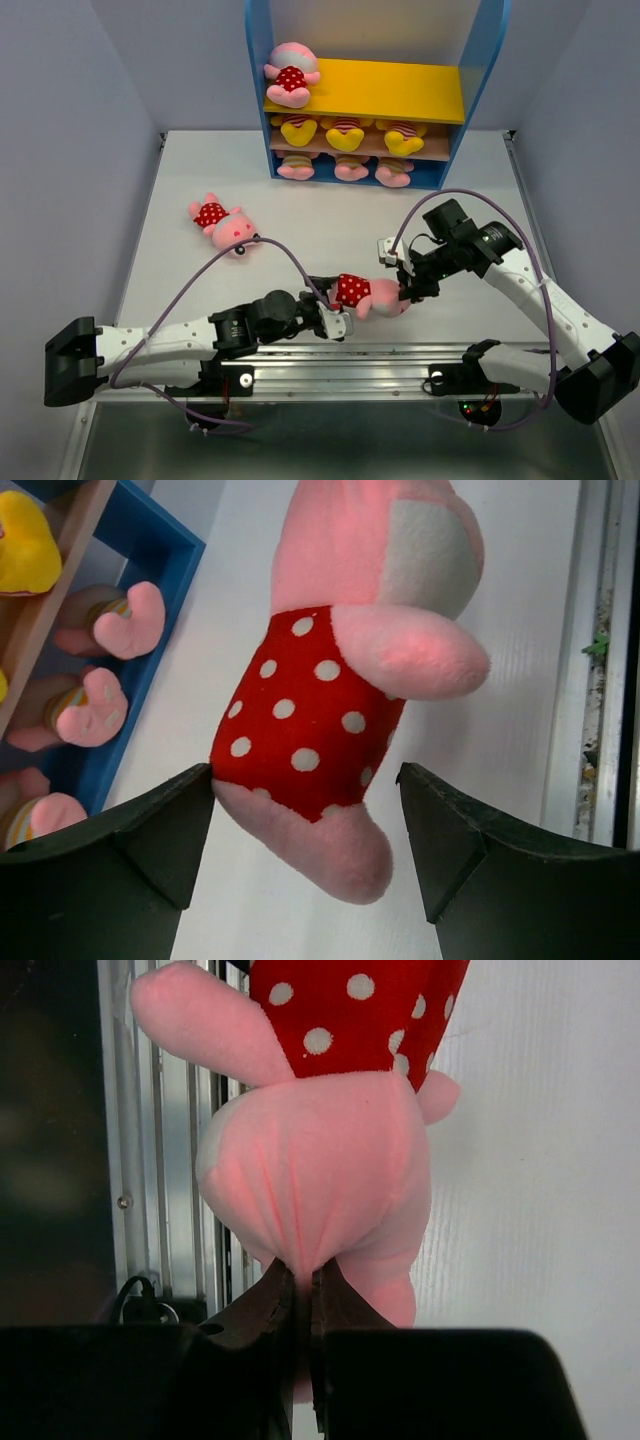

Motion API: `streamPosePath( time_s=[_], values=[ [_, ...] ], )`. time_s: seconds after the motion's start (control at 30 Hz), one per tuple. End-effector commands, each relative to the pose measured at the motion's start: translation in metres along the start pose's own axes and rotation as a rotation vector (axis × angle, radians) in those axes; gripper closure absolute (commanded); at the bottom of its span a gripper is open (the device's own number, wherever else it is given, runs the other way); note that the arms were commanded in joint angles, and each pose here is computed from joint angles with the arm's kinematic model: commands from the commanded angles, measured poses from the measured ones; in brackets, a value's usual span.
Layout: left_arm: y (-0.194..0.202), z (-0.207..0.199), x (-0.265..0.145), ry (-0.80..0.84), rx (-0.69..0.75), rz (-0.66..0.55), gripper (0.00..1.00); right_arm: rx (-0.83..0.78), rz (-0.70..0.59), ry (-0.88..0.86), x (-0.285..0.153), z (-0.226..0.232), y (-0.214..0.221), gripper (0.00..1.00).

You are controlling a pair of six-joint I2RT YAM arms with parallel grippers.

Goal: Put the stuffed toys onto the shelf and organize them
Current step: Pass the stuffed toy from the right arm to the left

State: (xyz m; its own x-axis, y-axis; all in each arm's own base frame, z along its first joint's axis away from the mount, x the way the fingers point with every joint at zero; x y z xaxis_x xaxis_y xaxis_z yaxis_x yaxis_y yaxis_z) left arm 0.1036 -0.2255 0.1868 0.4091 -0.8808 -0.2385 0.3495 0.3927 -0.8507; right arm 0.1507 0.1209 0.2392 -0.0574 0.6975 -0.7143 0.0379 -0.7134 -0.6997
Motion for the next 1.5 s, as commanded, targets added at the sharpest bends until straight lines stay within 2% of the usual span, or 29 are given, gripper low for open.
streamPosePath(
  time_s=[0.0,0.07,0.1,0.17,0.2,0.27,0.33,0.37,0.47,0.57,0.6,0.67,0.7,0.8,0.83,0.97,1.07,1.17,1.27,1.47],
  values=[
    [-0.014,0.014,-0.004,-0.109,-0.009,-0.051,0.19,-0.033,-0.083,-0.029,-0.003,0.003,-0.011,0.99],
    [-0.014,0.014,-0.004,-0.11,-0.013,-0.043,0.25,-0.033,-0.094,-0.037,-0.003,0.003,-0.012,0.99],
    [-0.015,0.014,-0.004,-0.112,-0.016,-0.041,0.35,-0.032,-0.097,-0.038,-0.003,0.003,-0.013,0.99],
    [-0.015,0.014,-0.003,-0.112,-0.025,-0.038,0.45,-0.036,-0.104,-0.036,-0.003,0.002,-0.015,0.99],
    [-0.016,0.015,-0.003,-0.114,-0.026,-0.038,0.58,-0.036,-0.106,-0.036,-0.004,0.002,-0.016,0.99],
    [-0.018,0.015,-0.003,-0.117,-0.038,-0.043,0.69,-0.034,-0.101,-0.025,-0.004,0.001,-0.016,0.99],
    [-0.02,0.016,-0.004,-0.12,-0.058,-0.051,0.85,-0.028,-0.094,-0.016,-0.004,0.0,-0.015,0.99],
    [-0.022,0.016,-0.005,-0.12,-0.08,-0.067,1.0,-0.026,-0.087,-0.007,-0.004,0.0,-0.013,0.99],
    [-0.028,0.017,-0.009,-0.116,-0.113,-0.103,1.0,-0.022,-0.089,0.013,-0.003,-0.001,-0.012,0.99],
    [-0.034,0.015,-0.012,-0.098,-0.178,-0.151,1.0,-0.001,-0.093,0.047,-0.001,-0.003,-0.011,0.91],
    [-0.036,0.013,-0.013,-0.084,-0.214,-0.17,1.0,0.019,-0.088,0.06,-0.001,-0.002,-0.009,0.8],
    [-0.038,0.012,-0.015,-0.077,-0.261,-0.186,1.0,0.022,-0.087,0.076,0.0,-0.004,-0.009,0.66],
    [-0.039,0.011,-0.015,-0.081,-0.317,-0.188,1.0,0.027,-0.088,0.093,-0.001,-0.005,-0.009,0.51],
    [-0.038,0.012,-0.014,-0.107,-0.423,-0.169,1.0,0.045,-0.103,0.161,-0.005,-0.009,-0.014,0.27],
    [-0.035,0.011,-0.014,-0.105,-0.444,-0.141,1.0,0.062,-0.109,0.195,-0.007,-0.011,-0.016,0.0],
    [-0.03,0.013,-0.003,-0.12,-0.563,-0.057,1.0,0.139,-0.186,0.421,-0.047,-0.025,-0.053,0.0],
    [-0.024,0.017,0.004,-0.118,-0.619,-0.026,1.0,0.166,-0.209,0.567,-0.069,-0.034,-0.064,0.0],
    [-0.02,0.038,0.005,-0.158,-0.736,-0.06,1.0,0.226,-0.185,0.863,-0.087,-0.046,-0.055,0.0],
    [-0.026,0.052,0.002,-0.17,-0.856,-0.127,1.0,0.327,-0.207,1.032,-0.09,-0.052,-0.042,0.0],
    [-0.044,0.088,0.002,-0.276,-1.084,-0.201,1.0,0.457,-0.259,1.123,-0.079,-0.052,-0.007,0.0]
  ],
)
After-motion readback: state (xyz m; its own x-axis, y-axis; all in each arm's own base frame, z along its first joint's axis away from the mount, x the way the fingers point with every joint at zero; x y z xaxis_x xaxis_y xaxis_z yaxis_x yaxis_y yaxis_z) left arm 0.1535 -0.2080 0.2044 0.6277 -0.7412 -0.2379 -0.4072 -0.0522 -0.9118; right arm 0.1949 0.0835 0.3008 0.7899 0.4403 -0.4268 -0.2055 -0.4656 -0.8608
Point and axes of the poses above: each gripper's point midway between its finger pads, its own x axis out along the fingers, its own z axis along the line the jaws close on, y = z × x, the point moved 9 cm from there along -x, back along the fingers, and after that the axes turned 5 degrees about -x, right-handed, at the moved point
